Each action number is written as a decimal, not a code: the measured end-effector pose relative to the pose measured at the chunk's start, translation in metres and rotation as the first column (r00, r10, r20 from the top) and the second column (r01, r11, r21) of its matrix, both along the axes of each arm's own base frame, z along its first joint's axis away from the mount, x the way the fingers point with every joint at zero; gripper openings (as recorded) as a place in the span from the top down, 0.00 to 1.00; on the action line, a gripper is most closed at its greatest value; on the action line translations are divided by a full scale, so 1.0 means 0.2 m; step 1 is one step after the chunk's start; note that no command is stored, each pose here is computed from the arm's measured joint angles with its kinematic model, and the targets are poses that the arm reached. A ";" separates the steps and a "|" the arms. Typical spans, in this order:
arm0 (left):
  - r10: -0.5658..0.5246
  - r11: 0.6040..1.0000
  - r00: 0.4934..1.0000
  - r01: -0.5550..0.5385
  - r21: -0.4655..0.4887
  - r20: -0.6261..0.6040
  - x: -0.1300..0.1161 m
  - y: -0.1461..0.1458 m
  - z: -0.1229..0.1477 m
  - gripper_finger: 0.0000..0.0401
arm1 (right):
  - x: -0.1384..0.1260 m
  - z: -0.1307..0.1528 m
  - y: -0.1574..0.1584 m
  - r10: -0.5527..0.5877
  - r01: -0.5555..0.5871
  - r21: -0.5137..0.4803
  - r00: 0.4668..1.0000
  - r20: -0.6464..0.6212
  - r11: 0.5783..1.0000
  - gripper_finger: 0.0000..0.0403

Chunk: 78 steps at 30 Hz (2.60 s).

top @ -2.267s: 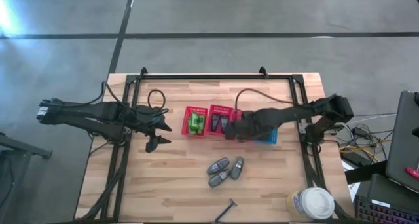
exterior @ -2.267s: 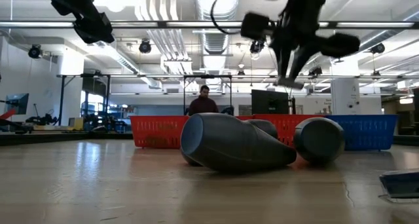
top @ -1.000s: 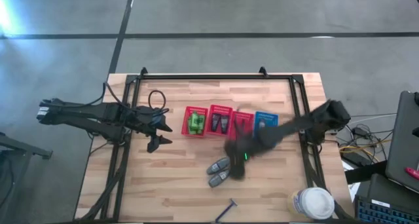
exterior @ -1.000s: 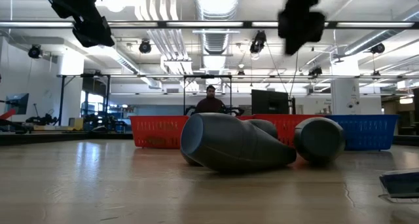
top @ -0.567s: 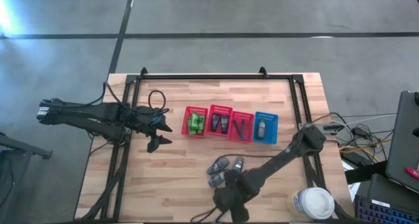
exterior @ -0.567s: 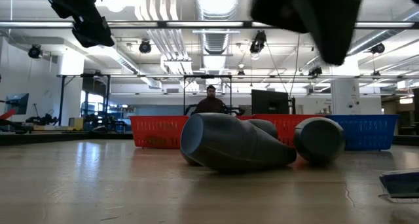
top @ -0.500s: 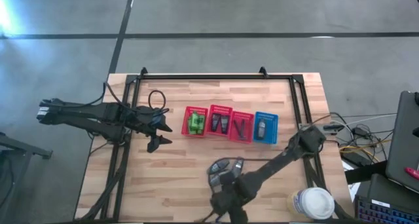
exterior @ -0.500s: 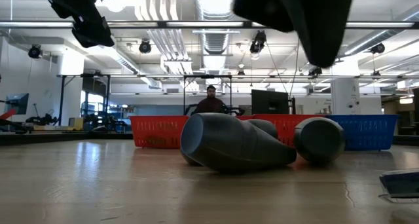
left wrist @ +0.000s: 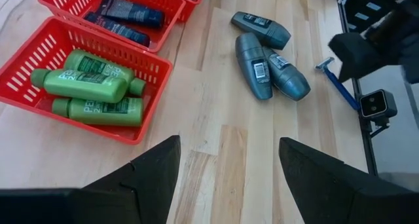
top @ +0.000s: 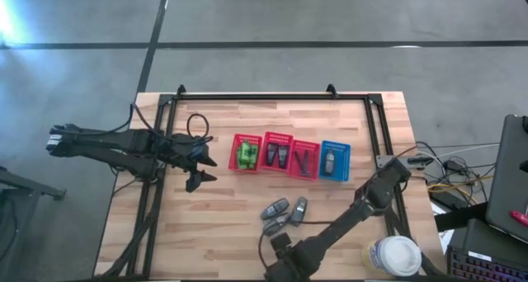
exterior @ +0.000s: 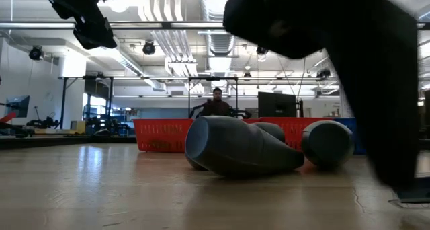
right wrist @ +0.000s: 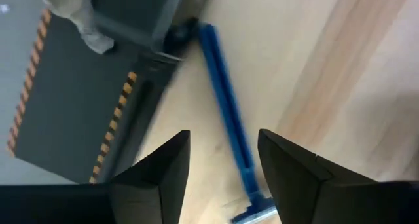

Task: Pick & Place Travel size toiletries
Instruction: Put the blue razor in the right red bin, then put the gray deodorant in the blue bin

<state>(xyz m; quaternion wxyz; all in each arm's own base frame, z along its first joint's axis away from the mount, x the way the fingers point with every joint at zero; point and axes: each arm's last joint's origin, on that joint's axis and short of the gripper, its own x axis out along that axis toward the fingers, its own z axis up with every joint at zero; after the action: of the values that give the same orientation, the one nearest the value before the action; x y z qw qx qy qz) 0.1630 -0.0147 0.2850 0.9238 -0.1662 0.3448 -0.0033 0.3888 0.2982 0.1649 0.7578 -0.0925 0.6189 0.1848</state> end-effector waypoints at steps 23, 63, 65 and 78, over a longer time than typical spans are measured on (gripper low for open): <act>-0.004 1.000 1.000 0.004 0.000 -0.002 0.00 0.00 0.00 0.34 | -0.05 -0.12 -0.06 0.012 -0.019 -0.080 0.997 -0.075 0.997 0.94; -0.004 1.000 0.999 0.004 0.016 0.054 0.02 0.00 0.02 0.34 | -0.50 0.09 -1.65 -0.876 0.877 0.081 -0.460 -0.144 -0.474 0.81; -0.001 1.000 0.999 0.000 0.011 0.053 0.02 0.00 0.02 0.34 | -0.51 0.08 -1.65 -0.885 0.887 0.065 -0.445 -0.139 -0.456 0.75; -0.003 1.000 0.999 0.003 -0.005 0.051 0.02 0.00 0.02 0.34 | -0.42 0.46 -1.27 -0.804 0.781 0.245 0.595 -0.012 0.575 0.43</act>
<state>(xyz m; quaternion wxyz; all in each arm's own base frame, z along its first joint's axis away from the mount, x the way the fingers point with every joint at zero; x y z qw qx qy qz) 0.1661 -0.0149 0.2885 0.9318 -0.1679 0.3215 -0.0096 0.3052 0.0448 0.2577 0.7954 0.2710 0.5308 -0.1101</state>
